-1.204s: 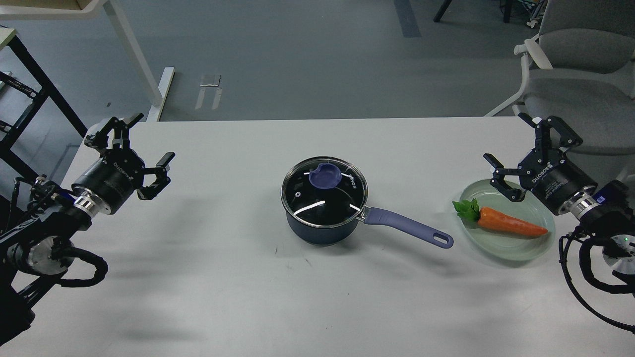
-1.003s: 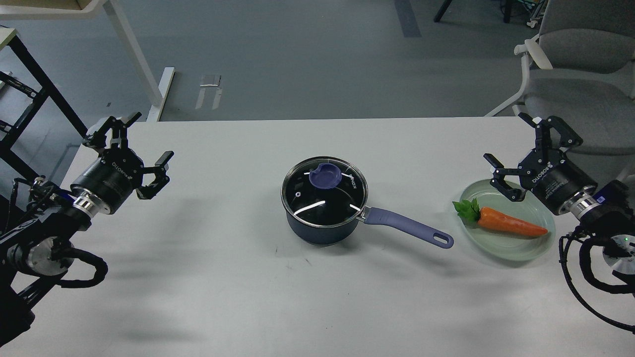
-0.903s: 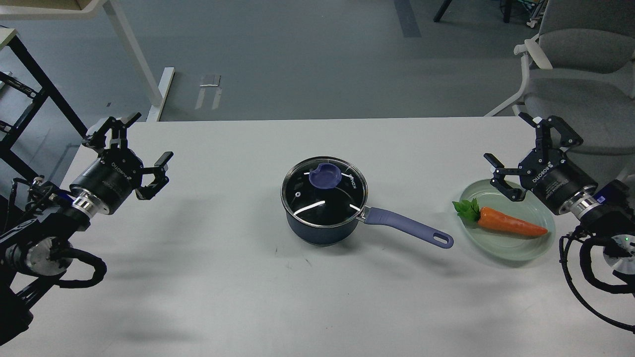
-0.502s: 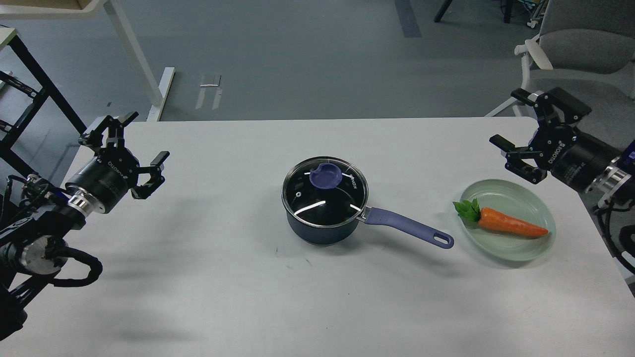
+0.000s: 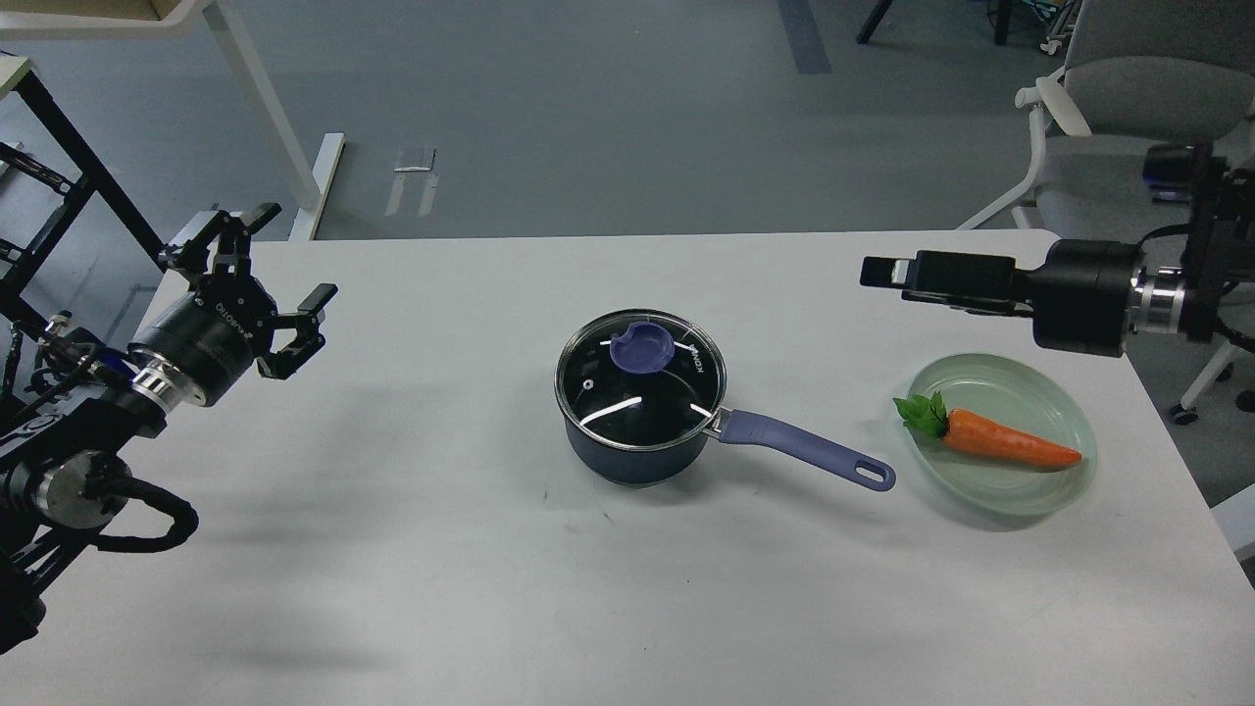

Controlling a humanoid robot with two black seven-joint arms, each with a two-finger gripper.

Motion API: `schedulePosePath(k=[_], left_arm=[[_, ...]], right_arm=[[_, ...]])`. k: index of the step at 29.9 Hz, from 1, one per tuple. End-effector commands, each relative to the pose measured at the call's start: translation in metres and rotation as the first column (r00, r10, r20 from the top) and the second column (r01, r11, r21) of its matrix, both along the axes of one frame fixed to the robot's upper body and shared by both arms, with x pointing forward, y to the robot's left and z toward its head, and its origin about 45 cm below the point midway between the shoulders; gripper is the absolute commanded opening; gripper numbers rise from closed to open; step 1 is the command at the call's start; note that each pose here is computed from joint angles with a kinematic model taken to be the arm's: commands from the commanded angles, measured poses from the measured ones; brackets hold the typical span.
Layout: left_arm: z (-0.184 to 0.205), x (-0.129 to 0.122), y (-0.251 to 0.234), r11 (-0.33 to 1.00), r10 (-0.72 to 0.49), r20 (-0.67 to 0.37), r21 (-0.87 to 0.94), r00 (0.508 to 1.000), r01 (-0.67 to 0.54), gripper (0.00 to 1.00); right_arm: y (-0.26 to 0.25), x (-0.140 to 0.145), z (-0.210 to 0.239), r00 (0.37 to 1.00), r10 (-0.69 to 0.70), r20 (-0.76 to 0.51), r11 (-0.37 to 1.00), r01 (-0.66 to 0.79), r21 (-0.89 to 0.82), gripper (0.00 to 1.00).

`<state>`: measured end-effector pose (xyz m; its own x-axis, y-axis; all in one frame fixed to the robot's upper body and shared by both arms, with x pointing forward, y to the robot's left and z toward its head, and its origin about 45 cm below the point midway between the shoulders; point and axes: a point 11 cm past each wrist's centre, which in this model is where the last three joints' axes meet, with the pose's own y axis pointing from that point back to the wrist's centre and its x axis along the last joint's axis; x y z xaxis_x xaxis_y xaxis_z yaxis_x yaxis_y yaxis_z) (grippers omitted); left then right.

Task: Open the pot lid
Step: 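Reach the right gripper to the purple pot handle and grasp it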

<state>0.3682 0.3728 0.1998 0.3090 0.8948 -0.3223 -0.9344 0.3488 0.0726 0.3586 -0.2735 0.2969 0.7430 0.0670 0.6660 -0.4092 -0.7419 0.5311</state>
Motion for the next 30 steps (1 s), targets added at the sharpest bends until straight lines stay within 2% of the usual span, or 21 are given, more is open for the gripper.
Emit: schedulePosePath(k=[1,7,12,20,30], left_arm=[[0.001,0.0,0.0,1.0,0.001,0.002,0.001,1.0,-0.001,0.99],[0.004,0.001,0.001,1.0,0.007,0.007,0.005,1.0,-0.007,0.99],[0.005,0.001,0.003,1.0,0.008,0.008,0.01,1.0,-0.008,0.99],[0.006,0.001,0.005,1.0,0.01,0.01,0.014,1.0,-0.01,0.99],[0.008,0.003,0.004,1.0,0.009,0.016,0.013,1.0,-0.01,0.99]], right_arm=[[0.026,0.001,-0.007,0.982,0.178,0.062,0.97,-0.164,-0.178,1.0],[0.056,-0.003,-0.025,0.925,0.37,0.086,0.889,-0.326,-0.322,1.0],[0.067,-0.009,-0.039,0.897,0.439,0.047,0.841,-0.392,-0.373,1.0],[0.064,-0.002,-0.068,0.886,0.463,0.027,0.803,-0.407,-0.436,0.99],[0.06,-0.013,-0.095,0.889,0.457,-0.027,0.8,-0.424,-0.425,0.98]])
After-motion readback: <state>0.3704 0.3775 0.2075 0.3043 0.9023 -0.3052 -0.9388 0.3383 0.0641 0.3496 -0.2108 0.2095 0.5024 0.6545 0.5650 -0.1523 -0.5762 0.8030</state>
